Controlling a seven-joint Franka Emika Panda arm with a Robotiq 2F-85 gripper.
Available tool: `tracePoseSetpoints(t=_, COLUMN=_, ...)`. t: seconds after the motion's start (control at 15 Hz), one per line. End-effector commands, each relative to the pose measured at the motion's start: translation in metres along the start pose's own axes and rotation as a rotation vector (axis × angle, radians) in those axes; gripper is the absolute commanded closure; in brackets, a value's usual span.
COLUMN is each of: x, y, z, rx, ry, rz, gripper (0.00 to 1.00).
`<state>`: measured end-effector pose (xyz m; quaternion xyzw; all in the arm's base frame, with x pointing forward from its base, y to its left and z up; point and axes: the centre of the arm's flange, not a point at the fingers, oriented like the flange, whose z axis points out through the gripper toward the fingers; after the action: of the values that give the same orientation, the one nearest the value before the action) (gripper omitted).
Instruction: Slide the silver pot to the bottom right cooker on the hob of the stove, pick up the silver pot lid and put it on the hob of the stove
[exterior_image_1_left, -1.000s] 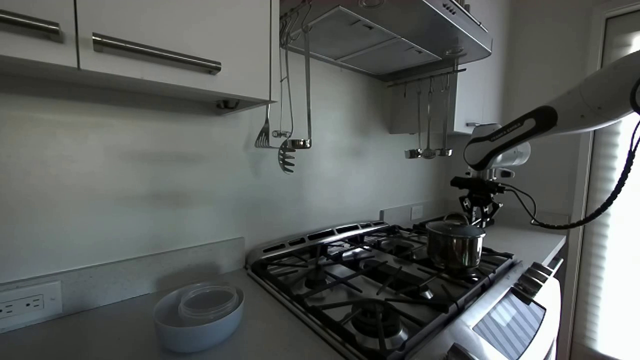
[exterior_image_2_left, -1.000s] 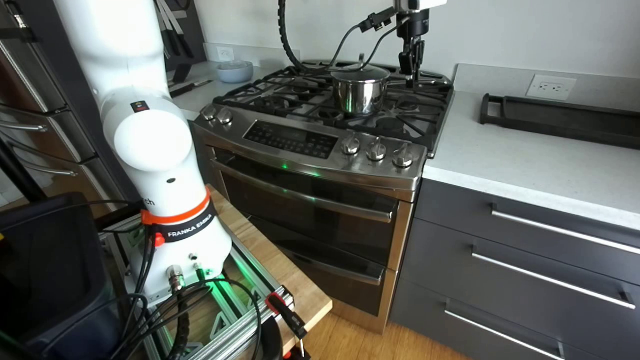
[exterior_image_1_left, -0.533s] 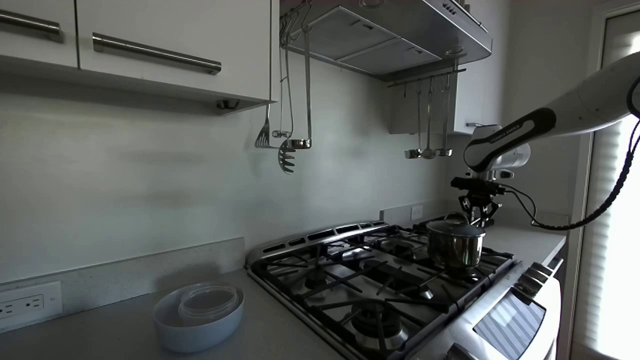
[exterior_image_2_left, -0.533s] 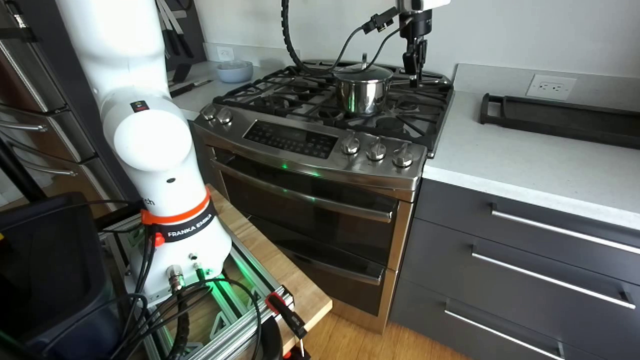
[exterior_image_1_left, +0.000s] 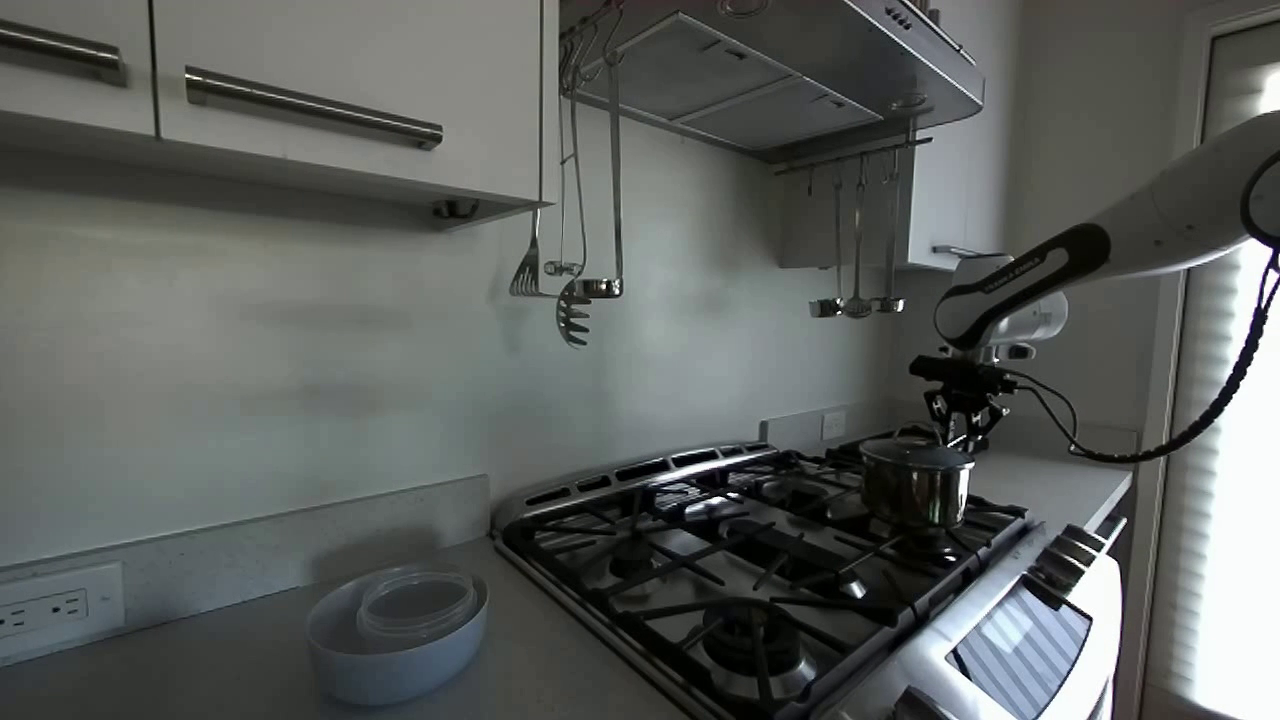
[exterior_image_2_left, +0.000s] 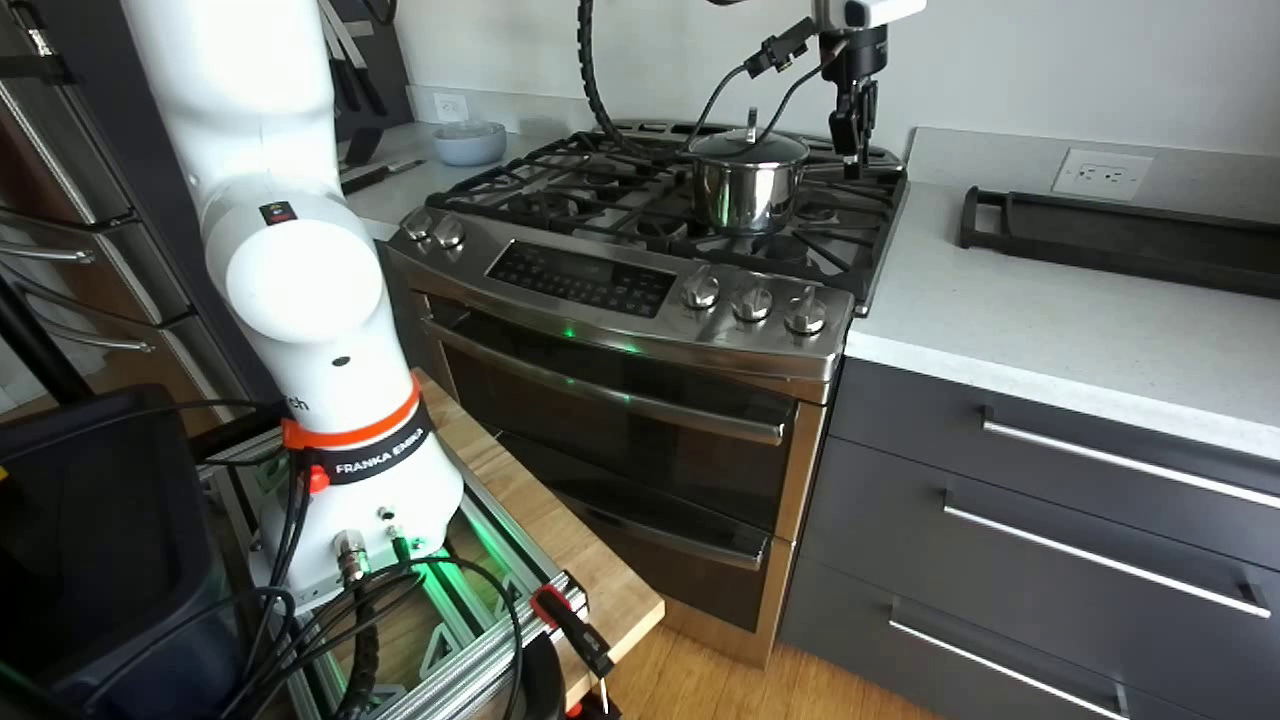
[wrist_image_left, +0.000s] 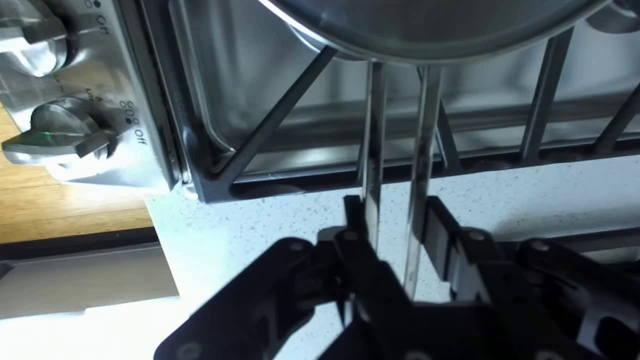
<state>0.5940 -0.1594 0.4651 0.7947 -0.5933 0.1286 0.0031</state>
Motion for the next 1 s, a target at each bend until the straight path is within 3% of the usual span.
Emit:
tracePoseSetpoints(t=0.0, x=0.017, y=-0.001, z=-0.002, rx=0.018, ry=0.026, rz=-0.021, gripper=0.92)
tracePoseSetpoints(t=0.93, x=0.027, y=0.003, z=0.007, rx=0.004, ry=0.025, rz=-0.029, gripper=0.92)
